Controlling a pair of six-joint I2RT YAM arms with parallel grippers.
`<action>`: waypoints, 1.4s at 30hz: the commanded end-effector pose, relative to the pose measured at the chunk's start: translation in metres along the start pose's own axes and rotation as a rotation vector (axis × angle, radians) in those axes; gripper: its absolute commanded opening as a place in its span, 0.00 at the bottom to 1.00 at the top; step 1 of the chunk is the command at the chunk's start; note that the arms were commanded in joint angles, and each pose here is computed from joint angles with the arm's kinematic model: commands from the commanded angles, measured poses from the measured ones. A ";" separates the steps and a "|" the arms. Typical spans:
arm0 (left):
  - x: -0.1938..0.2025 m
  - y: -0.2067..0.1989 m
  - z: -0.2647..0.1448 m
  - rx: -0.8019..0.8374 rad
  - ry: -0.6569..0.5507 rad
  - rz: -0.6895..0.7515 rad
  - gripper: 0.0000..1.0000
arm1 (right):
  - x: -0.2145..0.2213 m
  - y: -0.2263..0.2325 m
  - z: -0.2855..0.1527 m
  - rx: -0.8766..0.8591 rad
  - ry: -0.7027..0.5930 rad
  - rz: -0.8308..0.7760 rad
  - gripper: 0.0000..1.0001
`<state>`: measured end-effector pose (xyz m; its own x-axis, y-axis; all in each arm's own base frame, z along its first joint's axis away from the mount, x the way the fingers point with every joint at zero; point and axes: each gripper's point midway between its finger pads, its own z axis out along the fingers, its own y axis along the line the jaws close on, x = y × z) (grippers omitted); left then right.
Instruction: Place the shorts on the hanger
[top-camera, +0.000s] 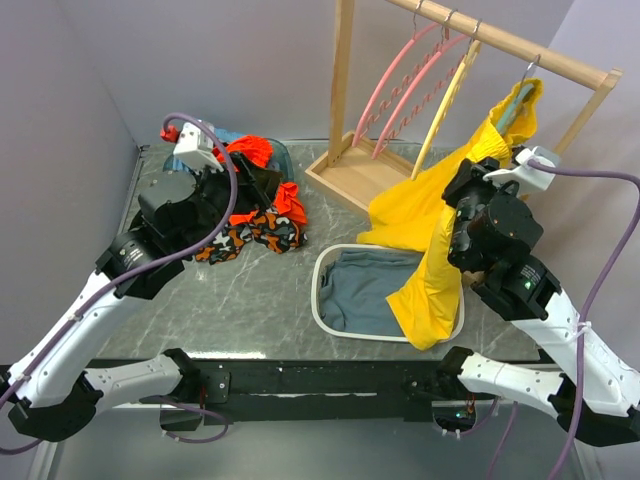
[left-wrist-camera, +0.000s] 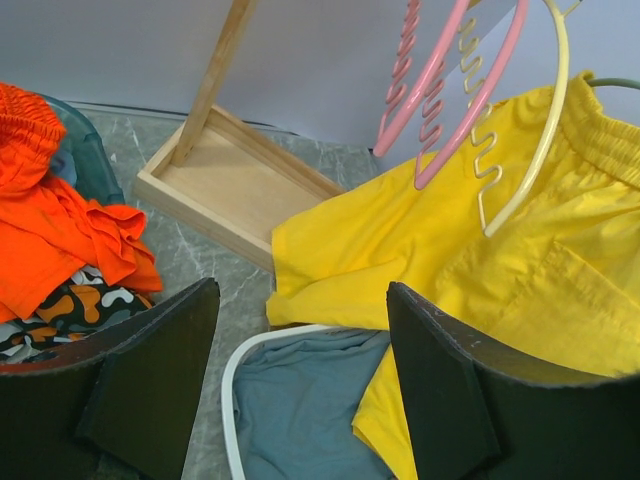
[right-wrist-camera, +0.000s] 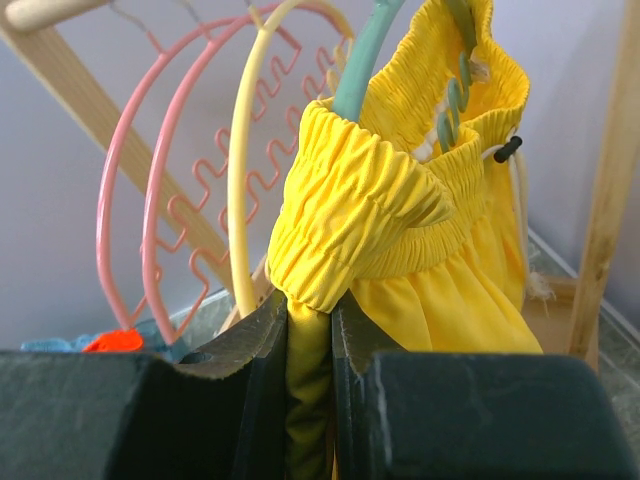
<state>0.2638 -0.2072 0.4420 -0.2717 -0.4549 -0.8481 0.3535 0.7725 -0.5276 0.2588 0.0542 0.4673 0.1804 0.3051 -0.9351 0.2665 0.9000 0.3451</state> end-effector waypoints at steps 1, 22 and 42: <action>-0.014 -0.011 -0.001 0.033 -0.029 -0.006 0.73 | -0.050 -0.005 0.003 0.009 -0.097 0.117 0.00; -0.015 -0.017 0.007 0.032 -0.013 0.001 0.73 | -0.066 -0.011 0.045 0.057 -0.129 0.108 0.00; -0.001 -0.008 0.007 0.024 0.000 -0.003 0.75 | -0.013 -0.026 0.055 0.061 -0.001 0.133 0.27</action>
<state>0.2714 -0.2158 0.4396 -0.2892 -0.4362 -0.8521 0.3501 0.7803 -0.5182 0.3141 0.0128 0.4574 0.1550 0.3595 -0.9202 0.3502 0.8509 0.3915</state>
